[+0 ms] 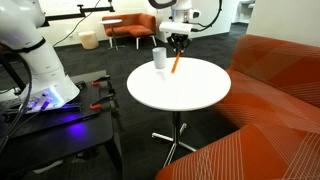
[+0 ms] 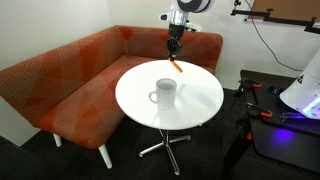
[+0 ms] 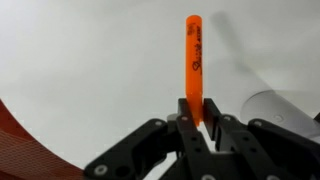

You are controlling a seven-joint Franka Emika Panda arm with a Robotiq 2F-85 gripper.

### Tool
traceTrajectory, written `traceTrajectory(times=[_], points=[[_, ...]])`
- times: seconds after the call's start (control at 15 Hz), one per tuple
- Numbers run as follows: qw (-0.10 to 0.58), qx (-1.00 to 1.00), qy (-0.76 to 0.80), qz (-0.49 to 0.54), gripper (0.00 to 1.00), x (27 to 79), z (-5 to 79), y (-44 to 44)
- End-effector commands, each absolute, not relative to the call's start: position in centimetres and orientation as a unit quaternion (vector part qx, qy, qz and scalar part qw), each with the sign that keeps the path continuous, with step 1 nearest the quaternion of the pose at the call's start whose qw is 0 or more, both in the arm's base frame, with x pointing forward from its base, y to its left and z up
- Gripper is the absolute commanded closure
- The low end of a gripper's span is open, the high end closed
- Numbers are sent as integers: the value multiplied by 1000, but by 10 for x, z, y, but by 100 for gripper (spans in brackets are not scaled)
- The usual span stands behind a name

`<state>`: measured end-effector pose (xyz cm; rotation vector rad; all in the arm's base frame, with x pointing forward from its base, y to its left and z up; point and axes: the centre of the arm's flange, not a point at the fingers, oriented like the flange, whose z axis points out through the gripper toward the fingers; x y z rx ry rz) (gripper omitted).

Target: Put the orange marker from the white cup on the table

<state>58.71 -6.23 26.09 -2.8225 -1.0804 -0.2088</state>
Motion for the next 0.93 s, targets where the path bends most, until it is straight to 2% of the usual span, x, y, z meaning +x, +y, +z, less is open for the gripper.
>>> traceTrajectory(times=[0.0, 0.2, 0.27, 0.8, 0.87], points=[[52, -938, -340, -50, 95, 606, 246, -62], [50, -943, -328, -35, 92, 612, 234, -64], [50, -944, -325, -34, 63, 614, 231, -64], [33, -943, -327, -47, 4, 612, 246, -62], [31, -942, -330, -50, 1, 611, 250, -62]])
